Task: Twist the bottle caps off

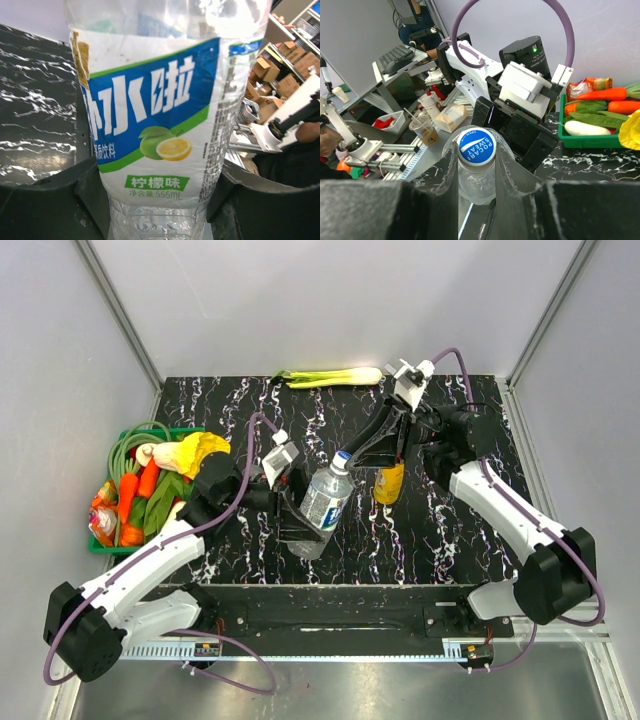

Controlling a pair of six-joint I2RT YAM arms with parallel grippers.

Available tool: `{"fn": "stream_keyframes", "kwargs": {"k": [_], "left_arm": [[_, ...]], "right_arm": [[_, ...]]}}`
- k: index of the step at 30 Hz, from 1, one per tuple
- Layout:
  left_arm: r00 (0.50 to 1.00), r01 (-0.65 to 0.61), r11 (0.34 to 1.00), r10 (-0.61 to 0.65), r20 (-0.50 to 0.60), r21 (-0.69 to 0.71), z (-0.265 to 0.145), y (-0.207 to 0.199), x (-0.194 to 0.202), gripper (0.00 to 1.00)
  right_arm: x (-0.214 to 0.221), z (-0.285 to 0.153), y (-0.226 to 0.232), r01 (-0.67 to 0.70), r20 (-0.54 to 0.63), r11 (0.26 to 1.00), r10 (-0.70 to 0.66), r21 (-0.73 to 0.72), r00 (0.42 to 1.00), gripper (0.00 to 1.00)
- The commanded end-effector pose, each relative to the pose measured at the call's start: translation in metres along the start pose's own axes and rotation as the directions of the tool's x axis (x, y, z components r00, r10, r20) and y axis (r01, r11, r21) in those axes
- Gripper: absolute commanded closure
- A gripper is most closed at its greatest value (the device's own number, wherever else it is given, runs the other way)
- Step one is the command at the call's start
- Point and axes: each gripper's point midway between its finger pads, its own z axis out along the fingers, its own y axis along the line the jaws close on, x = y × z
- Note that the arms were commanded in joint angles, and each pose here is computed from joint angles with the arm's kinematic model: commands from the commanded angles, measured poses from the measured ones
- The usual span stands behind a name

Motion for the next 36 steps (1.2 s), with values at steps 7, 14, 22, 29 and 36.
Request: {"fn": "stream_keyframes", "kwargs": {"k": [7,14,22,29,36], "left_arm": [[0.992,0.046,0.993,-0.032,-0.122,0.112,-0.007,-0.021,0.023,1.00],[0.993,0.039,0.995,-0.029,-0.113,0.089,-0.006,-0.017,0.025,0.99],[0.997,0.040,0.999,-0.042,-0.068,-0.030,-0.002,0.013,0.020,0.99],[0.989,0.140,0.966,-0.146,-0.012,-0.218,-0.008,0.070,0.025,0.99],[0.974,0.228,0.891,-0.205,0.101,-0.391,-0.037,0.121,0.019,0.99]], "right_arm": [[-0.065,-0.014,0.016,0.247,0.238,0.954,-0.283,0.168,0.929,1.00],[-0.065,-0.019,0.010,0.243,0.245,0.940,-0.300,0.238,0.922,1.00],[-0.058,-0.021,0.004,0.216,0.228,0.939,-0.279,0.268,0.933,1.00],[-0.040,-0.026,-0.009,0.151,0.208,0.939,-0.222,0.308,0.953,1.00],[-0.013,-0.032,-0.034,0.028,0.195,0.941,-0.099,0.337,0.976,1.00]]}}
